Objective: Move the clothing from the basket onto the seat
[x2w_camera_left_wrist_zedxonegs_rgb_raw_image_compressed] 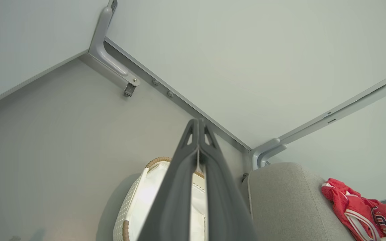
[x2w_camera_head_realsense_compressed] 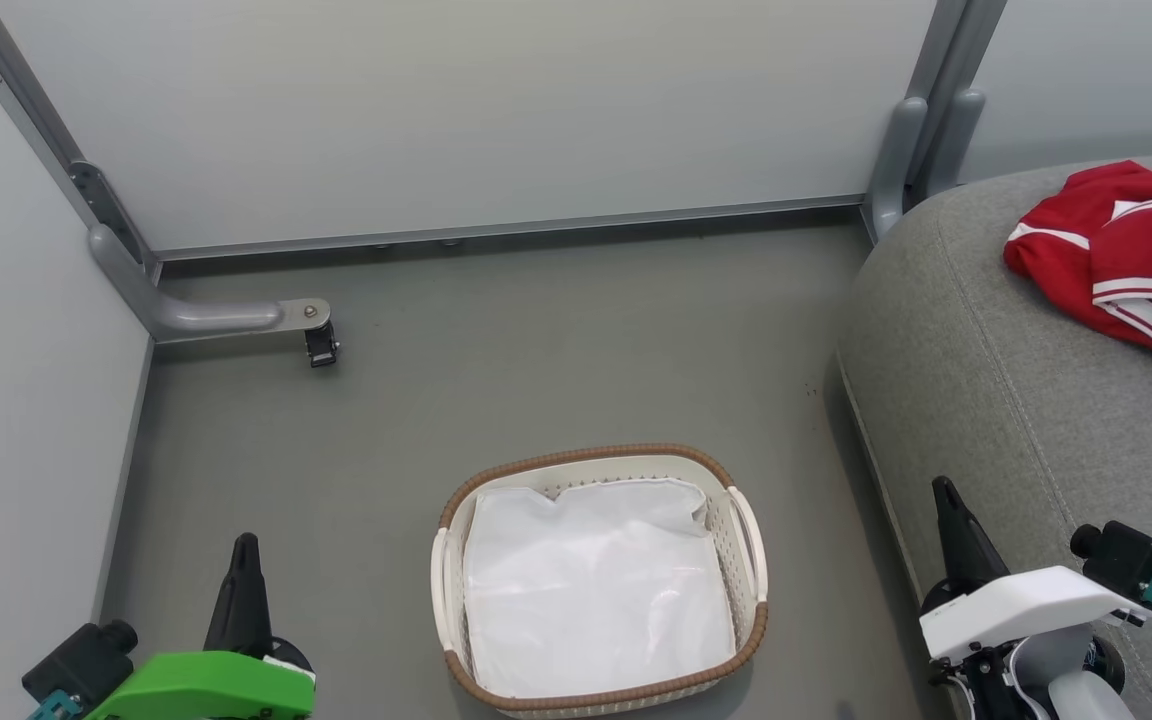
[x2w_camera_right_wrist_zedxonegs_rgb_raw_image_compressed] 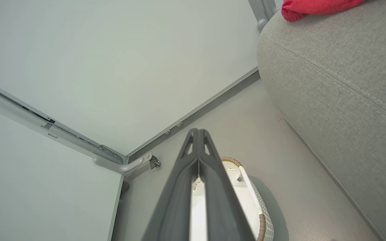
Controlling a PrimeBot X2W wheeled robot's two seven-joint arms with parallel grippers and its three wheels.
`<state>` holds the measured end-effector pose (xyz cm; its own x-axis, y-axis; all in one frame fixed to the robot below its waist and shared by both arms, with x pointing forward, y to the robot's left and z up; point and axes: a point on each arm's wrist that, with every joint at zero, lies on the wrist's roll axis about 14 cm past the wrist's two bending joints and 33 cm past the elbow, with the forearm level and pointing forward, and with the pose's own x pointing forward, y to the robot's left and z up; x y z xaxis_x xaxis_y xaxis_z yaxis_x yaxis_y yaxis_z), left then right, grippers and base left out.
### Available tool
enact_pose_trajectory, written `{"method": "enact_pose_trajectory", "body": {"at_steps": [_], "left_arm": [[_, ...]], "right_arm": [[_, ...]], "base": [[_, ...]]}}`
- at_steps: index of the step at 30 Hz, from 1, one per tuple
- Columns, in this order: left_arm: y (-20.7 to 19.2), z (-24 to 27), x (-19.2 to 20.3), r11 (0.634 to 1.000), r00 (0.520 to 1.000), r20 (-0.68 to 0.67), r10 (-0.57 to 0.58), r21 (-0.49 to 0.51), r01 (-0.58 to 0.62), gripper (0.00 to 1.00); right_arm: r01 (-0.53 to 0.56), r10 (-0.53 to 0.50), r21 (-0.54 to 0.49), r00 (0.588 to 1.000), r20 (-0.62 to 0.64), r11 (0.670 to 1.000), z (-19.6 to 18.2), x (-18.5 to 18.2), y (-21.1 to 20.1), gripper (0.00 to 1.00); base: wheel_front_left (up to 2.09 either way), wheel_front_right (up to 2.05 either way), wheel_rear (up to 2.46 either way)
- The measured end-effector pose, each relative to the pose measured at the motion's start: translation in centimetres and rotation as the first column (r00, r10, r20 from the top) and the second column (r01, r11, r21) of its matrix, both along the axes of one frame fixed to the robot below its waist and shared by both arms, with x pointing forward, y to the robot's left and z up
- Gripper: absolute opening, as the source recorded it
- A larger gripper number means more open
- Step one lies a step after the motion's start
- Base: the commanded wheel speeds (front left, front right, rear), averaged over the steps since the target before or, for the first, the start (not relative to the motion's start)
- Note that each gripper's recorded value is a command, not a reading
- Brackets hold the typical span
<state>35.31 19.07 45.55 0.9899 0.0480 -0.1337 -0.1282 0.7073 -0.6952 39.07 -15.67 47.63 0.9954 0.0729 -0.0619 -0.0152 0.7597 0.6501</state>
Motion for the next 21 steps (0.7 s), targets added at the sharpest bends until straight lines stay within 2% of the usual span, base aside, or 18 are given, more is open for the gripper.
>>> {"method": "enact_pose_trajectory", "body": {"at_steps": [10,21], "left_arm": [[0.3,0.4,0.5,0.993,1.000,0.006,0.019,-0.119,-0.018,0.00],[0.5,0.8,1.0,0.971,0.999,0.011,0.032,-0.237,-0.028,0.00]], "right_arm": [[0.030,-0.028,0.129,0.999,-0.018,0.991,0.1,0.0,-0.7,0.00],[0.055,-0.049,0.256,0.998,-0.030,0.965,0.5,0.1,-1.4,0.00]], "base": [[0.00,0.00,0.00],[0.00,0.00,0.00]]}}
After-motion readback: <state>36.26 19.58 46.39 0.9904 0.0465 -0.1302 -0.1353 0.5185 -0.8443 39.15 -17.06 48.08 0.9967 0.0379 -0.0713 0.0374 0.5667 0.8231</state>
